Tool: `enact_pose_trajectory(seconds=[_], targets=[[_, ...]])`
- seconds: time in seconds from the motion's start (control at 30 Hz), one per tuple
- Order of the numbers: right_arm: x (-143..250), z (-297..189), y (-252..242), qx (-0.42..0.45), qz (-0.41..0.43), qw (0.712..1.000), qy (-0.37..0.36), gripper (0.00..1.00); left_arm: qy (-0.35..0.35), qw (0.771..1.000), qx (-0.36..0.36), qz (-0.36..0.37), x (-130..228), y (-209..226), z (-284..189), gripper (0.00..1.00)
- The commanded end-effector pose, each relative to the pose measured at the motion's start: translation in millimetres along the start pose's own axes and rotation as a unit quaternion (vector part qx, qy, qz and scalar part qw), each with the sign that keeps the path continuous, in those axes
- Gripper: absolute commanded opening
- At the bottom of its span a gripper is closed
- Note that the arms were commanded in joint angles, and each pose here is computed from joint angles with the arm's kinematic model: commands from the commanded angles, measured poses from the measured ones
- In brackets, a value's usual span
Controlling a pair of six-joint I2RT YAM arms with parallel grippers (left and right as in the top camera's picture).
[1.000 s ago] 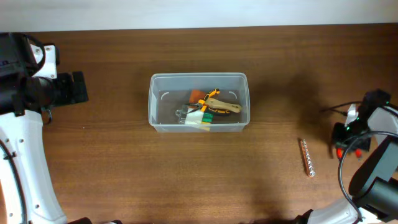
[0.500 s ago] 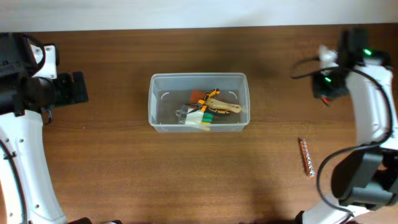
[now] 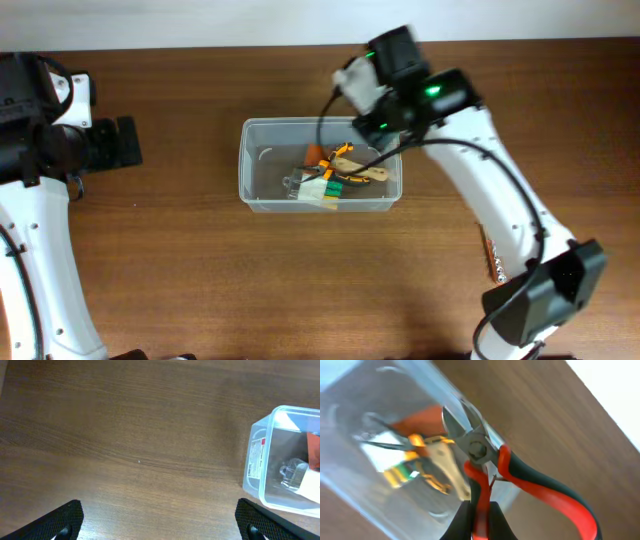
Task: Pack container
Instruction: 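Carry the cutters over and lower them into the container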
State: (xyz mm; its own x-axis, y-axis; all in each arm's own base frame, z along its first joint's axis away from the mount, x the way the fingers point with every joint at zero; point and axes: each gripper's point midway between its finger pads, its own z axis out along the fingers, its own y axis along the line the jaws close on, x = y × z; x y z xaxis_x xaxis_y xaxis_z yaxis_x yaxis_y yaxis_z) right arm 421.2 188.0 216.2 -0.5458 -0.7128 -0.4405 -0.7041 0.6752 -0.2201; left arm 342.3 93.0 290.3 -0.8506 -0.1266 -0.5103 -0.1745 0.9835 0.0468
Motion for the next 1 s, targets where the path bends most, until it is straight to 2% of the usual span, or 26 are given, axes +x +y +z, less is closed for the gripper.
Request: enact_pose_trajectory(seconds=[0.0,0.2,0.4,0.67,0.97], targets=[[-7,22,24,-0.022,-0.05,0.998,0.013,0.05,0.002,1.0,-0.004,-0.008,0,3,-3,0.99],[13,62,40,-0.056,-0.056,0.994,0.07,0.05,0.007,1.0,-0.004,-0.008,3,2,-3,0.99],[34,80,54,-0.094,-0.069,0.987,0.113,0.05,0.01,1.0,-0.003,-0.009,4,2,-3,0.99],[44,88,66,-0.136,-0.069,0.981,0.116,0.05,0.011,1.0,-0.003,-0.009,5,2,-3,0.99],[70,104,46,-0.143,-0.03,0.98,0.131,0.1,0.011,1.0,-0.002,-0.009,4,2,-3,0.99]])
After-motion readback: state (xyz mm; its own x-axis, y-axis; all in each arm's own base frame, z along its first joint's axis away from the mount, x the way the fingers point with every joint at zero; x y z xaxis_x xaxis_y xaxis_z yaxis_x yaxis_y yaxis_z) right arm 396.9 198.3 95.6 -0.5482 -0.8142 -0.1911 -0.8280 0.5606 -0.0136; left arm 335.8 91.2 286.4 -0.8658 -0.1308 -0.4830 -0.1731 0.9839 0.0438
